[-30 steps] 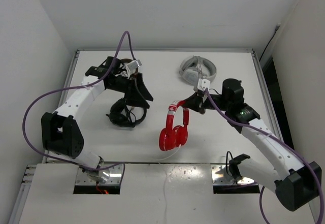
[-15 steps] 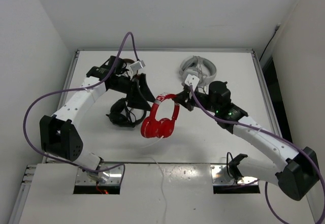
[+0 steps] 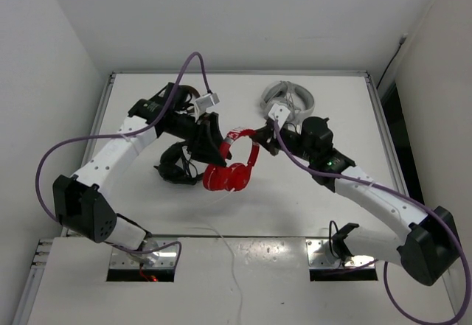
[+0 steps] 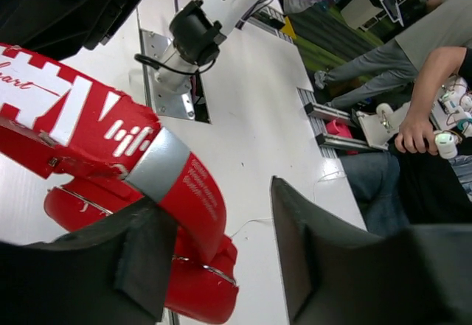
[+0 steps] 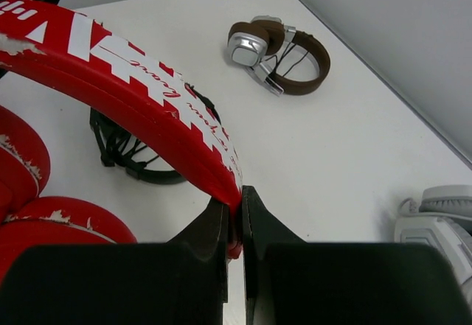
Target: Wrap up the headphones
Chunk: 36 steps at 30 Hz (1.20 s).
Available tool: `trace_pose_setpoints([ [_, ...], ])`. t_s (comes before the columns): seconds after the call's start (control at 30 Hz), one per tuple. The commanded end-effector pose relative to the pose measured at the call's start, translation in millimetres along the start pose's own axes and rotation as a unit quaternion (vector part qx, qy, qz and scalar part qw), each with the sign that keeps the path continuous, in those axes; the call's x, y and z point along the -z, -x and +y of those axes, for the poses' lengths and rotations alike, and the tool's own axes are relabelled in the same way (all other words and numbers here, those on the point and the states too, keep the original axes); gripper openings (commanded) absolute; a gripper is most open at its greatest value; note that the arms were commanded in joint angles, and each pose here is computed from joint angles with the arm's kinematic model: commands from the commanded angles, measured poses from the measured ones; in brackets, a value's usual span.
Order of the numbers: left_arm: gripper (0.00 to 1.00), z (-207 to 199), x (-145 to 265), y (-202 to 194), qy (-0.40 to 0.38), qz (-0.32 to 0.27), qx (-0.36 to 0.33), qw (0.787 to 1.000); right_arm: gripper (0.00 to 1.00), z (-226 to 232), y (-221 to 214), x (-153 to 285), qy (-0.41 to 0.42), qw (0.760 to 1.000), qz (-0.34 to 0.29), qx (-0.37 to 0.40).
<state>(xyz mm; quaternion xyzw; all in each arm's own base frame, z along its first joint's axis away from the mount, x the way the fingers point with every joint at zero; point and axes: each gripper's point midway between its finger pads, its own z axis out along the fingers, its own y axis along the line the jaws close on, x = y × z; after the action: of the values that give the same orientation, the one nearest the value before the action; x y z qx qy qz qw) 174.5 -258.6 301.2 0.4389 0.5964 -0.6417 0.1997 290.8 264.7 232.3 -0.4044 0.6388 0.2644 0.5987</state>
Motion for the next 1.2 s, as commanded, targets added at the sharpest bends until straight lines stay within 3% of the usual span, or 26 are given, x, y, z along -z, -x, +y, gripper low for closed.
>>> trace_pose_setpoints([
  [0.0, 0.53, -40.2, -2.0, 17.6, -0.08, -0.029, -0.042, 0.995, 0.0, -8.7, 33.8, -4.0, -0.014, 0.998, -0.066, 0.016],
  [0.03, 0.51, -40.2, -2.0, 17.6, -0.08, -0.029, -0.042, 0.995, 0.0, -9.7, 36.3, -4.1, -0.015, 0.997, -0.071, 0.023],
  [0.13, 0.28, -41.8, -1.7, 19.6, -0.08, -0.028, -0.042, 0.995, 0.0, -8.7, 31.9, -4.0, -0.014, 0.997, -0.067, 0.022],
  [0.17, 0.07, -42.5, -1.6, 19.6, -0.08, -0.028, -0.033, 0.996, 0.0, -10.7, 31.7, -3.9, -0.019, 0.997, -0.066, 0.026],
  [0.23, 0.02, -39.4, -1.9, 19.9, -0.08, -0.027, -0.029, 0.996, 0.0, -11.2, 33.8, -3.9, -0.02, 0.997, -0.07, 0.028],
  [0.37, 0.0, -36.9, -2.2, 19.4, -0.081, -0.027, -0.019, 0.996, 0.47, -2.9, 28.6, -4.9, -0.004, 0.998, -0.06, 0.028],
  [0.4, 0.0, -36.9, -2.2, 19.4, -0.081, -0.027, -0.019, 0.996, 0.65, -1.8, 28.1, -2.7, -0.003, 0.998, -0.057, 0.027],
  [0.43, 0.0, -34.1, -2.6, 19.0, -0.081, -0.027, -0.015, 0.996, 0.69, -0.1, 34.4, -0.2, -0.004, 0.998, -0.058, 0.028],
  [0.6, 0.0, -28.0, -0.9, 19.0, -0.068, -0.028, -0.035, 0.997, 0.72, 4.1, 22.7, 26.1, -0.029, 1.0, 0.005, -0.003],
  [0.7, 0.0, -12.5, -6.8, 9.5, -0.012, 0.005, -0.07, 0.997, 0.72, 0.5, 26.9, 46.1, -0.068, 0.994, 0.046, -0.066],
  [0.8, 0.0, 11.0, -17.4, 8.7, 0.101, 0.036, -0.097, 0.99, 0.7, -7.1, 23.7, 63.2, -0.096, 0.98, 0.097, -0.146],
  [0.83, 0.0, 38.6, -13.4, -8.0, 0.181, 0.041, -0.082, 0.979, 0.68, -11.0, 23.5, 68.1, -0.106, 0.975, 0.104, -0.165],
  [0.87, 0.0, 25.4, -11.0, 18.5, 0.214, -0.009, -0.154, 0.964, 0.68, -17.9, 21.2, 73.9, -0.121, 0.965, 0.113, -0.205],
  [0.93, 0.0, 35.1, -10.0, 20.0, 0.294, -0.03, -0.196, 0.935, 0.67, -26.4, 17.4, 78.9, -0.136, 0.951, 0.117, -0.253],
  [1.07, 0.0, 61.9, -2.9, 4.6, 0.367, -0.013, -0.19, 0.91, 0.67, -53.5, -1.5, 95.3, -0.156, 0.9, 0.129, -0.386],
  [1.17, 0.0, 71.8, -7.6, -5.3, 0.399, 0.022, -0.222, 0.889, 0.63, -57.5, -11.8, 92.9, -0.157, 0.864, 0.153, -0.454],
])
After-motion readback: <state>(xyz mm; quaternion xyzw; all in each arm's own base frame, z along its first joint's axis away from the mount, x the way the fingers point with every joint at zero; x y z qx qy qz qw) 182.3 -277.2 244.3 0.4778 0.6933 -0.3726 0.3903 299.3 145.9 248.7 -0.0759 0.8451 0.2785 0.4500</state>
